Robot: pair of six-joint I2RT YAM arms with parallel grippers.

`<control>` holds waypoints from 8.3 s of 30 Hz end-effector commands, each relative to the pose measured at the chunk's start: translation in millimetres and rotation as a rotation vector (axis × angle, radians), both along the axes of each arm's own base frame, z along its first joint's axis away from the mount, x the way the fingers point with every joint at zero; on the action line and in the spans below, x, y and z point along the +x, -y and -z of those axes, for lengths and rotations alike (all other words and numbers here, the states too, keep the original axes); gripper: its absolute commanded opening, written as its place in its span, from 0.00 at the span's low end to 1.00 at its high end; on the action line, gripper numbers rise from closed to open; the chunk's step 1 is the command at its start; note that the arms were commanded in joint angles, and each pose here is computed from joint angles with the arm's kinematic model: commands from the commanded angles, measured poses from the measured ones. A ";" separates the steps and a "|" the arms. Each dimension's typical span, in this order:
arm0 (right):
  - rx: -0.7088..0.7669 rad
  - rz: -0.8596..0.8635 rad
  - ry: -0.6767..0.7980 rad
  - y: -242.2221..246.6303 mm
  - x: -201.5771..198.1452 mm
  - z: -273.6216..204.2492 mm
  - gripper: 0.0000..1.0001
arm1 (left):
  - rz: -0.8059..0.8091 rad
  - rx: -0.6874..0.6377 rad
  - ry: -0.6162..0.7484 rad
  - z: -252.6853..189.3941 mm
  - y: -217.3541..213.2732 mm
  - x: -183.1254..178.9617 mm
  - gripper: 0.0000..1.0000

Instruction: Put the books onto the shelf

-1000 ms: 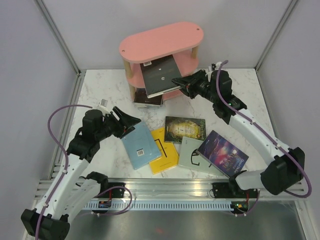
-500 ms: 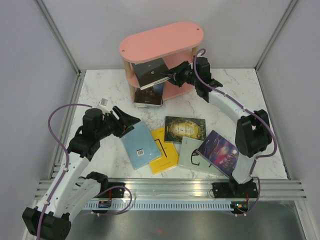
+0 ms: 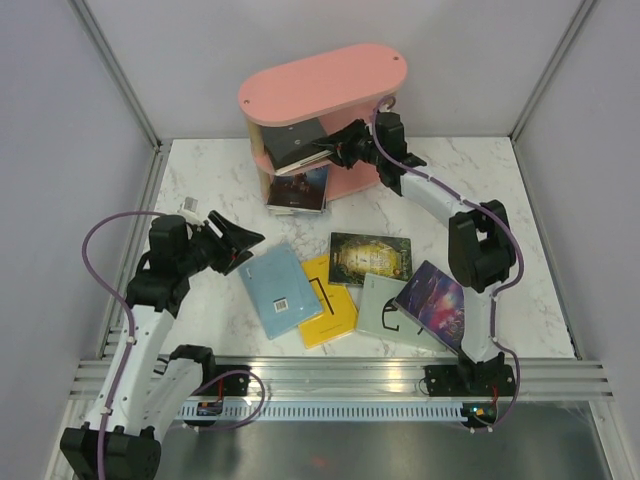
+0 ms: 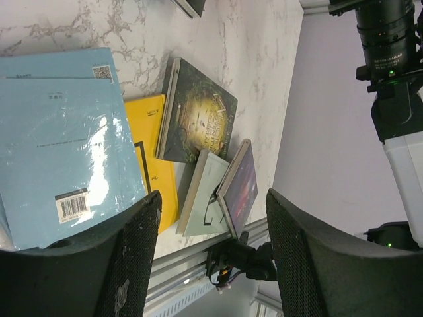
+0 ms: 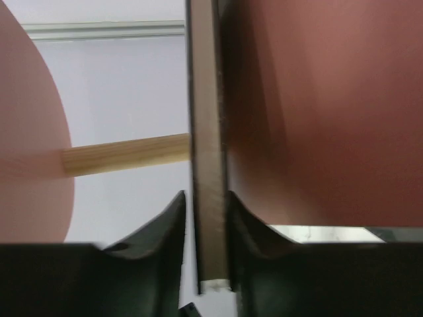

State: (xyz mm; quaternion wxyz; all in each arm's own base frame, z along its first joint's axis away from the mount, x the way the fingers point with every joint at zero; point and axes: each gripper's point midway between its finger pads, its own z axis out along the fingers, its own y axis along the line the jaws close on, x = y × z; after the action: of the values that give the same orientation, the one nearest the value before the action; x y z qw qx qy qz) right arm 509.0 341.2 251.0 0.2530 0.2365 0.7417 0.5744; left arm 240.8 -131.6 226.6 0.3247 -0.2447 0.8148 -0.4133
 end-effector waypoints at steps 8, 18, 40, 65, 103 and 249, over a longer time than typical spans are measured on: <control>-0.071 -0.004 -0.026 35.0 -10.3 -6.0 0.89 | 0.078 0.007 0.014 -1.6 4.8 -9.0 0.69; -0.256 -0.076 -0.121 73.0 -50.0 15.2 0.90 | 0.060 0.022 -0.082 21.0 1.7 -9.3 0.69; -0.441 -0.613 -0.204 -33.1 -273.3 182.4 0.80 | 0.061 0.172 -0.722 216.7 -10.8 -54.2 0.83; -0.366 -0.600 -0.053 -48.8 -304.3 110.0 0.00 | 0.104 0.109 -0.443 152.1 -4.1 -33.5 0.84; 0.191 -0.522 0.061 -31.7 -314.4 -81.9 0.82 | 0.001 -0.324 0.371 -129.3 13.4 39.1 0.02; -0.160 0.089 -0.053 115.6 21.1 8.5 0.52 | 0.060 -0.097 0.141 -67.9 5.0 -22.5 0.79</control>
State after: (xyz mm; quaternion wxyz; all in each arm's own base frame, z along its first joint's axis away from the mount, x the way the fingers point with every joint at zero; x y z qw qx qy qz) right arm 522.1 207.1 227.0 0.2598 0.2798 0.7900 0.4796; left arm 222.8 -134.1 292.4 0.3582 -0.2280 0.7706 -0.4753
